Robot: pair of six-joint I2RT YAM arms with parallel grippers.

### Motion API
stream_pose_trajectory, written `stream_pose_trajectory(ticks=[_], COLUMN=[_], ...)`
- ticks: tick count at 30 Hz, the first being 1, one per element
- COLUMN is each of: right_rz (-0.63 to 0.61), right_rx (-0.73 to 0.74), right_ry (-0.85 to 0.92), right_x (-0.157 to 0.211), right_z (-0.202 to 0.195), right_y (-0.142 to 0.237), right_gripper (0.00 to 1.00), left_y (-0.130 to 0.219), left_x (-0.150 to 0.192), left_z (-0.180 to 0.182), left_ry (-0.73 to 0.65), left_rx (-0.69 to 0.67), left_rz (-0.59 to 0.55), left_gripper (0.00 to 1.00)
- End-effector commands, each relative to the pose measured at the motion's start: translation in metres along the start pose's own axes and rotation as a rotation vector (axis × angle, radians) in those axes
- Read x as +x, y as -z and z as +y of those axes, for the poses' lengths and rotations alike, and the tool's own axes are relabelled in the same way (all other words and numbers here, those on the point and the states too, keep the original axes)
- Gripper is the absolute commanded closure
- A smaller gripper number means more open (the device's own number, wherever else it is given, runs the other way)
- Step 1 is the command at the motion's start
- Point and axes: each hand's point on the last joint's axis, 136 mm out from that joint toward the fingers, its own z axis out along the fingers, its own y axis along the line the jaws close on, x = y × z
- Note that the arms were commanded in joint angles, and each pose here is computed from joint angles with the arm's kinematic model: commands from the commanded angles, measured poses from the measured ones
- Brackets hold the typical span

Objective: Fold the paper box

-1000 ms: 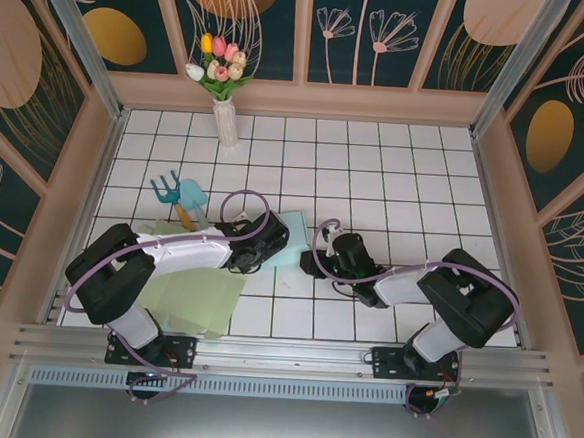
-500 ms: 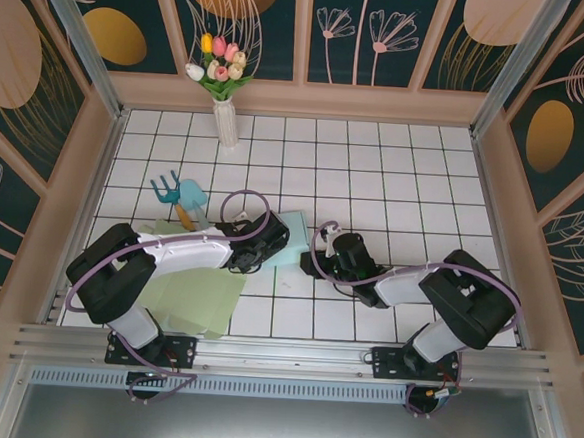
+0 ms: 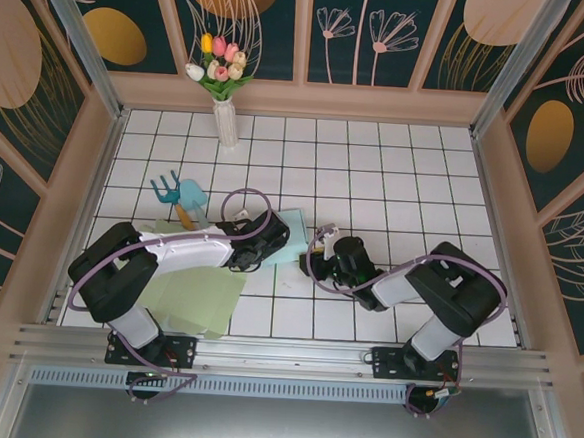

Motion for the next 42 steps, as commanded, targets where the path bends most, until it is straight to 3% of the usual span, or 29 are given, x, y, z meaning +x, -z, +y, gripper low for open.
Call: stream_pose_trajectory(ticks=[1, 8, 25, 42], right_rz=[0.083, 0.09, 0.017, 0.026], right_rx=[0.017, 0.022, 0.078, -0.007], right_ry=[0.051, 0.024, -0.091, -0.133], right_x=[0.031, 0.034, -0.013, -0.032], right_z=[-0.008, -0.01, 0.001, 0.0], right_y=[-0.004, -0.004, 0.036, 0.019], right_gripper=[0.65, 0.63, 0.59, 0.62], left_y=[-0.011, -0.013, -0.032, -0.034], left_x=[0.015, 0.011, 0.008, 0.011], left_z=[0.043, 0.049, 0.064, 0.066], left_ry=[-0.089, -0.1, -0.106, -0.115], left_rx=[-0.169, -0.193, -0.265, -0.267], left_rz=[0.059, 0.048, 0.062, 0.076], left_gripper=[0.15, 0.15, 0.15, 0.16])
